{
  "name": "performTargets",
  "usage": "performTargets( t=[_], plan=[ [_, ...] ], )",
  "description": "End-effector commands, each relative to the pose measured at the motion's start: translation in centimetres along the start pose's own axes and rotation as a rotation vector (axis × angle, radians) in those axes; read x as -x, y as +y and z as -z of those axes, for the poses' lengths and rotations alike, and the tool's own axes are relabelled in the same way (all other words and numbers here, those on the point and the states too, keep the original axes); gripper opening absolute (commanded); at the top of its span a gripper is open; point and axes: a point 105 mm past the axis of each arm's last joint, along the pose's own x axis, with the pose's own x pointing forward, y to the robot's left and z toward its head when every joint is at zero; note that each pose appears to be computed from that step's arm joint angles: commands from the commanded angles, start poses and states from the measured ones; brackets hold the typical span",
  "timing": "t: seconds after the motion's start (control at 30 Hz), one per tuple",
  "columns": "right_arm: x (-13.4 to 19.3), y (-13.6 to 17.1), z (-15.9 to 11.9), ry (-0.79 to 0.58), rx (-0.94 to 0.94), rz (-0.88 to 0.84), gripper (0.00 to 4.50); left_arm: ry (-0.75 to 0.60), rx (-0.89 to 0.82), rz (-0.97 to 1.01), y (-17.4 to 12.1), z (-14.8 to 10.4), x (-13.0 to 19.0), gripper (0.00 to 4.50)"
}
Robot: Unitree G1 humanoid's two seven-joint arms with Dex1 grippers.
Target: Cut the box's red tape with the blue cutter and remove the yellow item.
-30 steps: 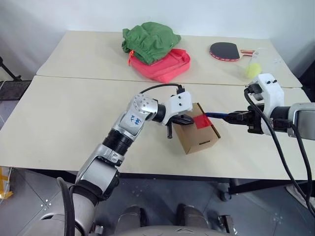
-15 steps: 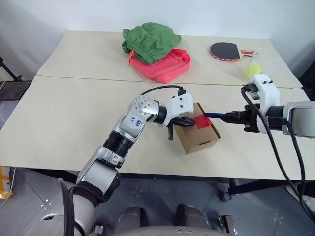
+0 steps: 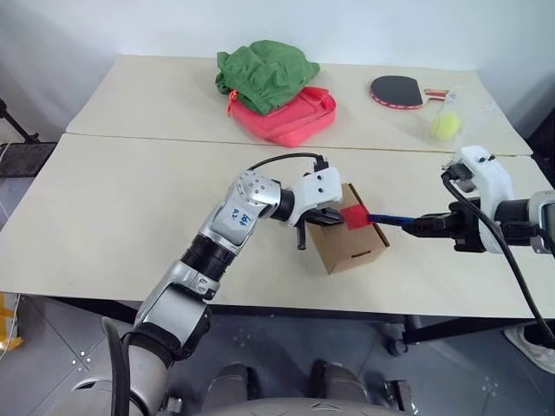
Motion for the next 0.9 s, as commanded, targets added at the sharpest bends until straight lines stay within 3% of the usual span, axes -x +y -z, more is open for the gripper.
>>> performTargets(
  t=[0.03, 0.33, 0.57, 0.7, 0.9],
  plan=[
    [0.7, 1.4, 0.6, 0.039, 0.036, -0.071, 0.25, 0.116, 0.074, 0.082, -2.2, 3.4, -1.5, 0.0],
    [2.4, 0.9, 1.6, 0.086, 0.031, -0.049, 0.25, 0.113, 0.084, 0.077, -2.2, 3.4, -1.3, 0.0],
    [6.5, 0.3, -1.1, -0.073, 0.0, -0.062, 0.25, 0.007, 0.098, 0.058, -1.4, 2.2, 0.1, 0.0],
    [9.6, -3.7, -1.4, -0.26, -0.072, 0.092, 0.25, -0.133, 0.091, 0.096, -1.3, 0.9, 2.9, 0.0],
    [9.4, -9.3, 1.6, -0.466, -0.137, 0.242, 0.25, -0.214, 0.032, 0.102, -0.9, 1.0, 7.8, 0.0]
  ],
)
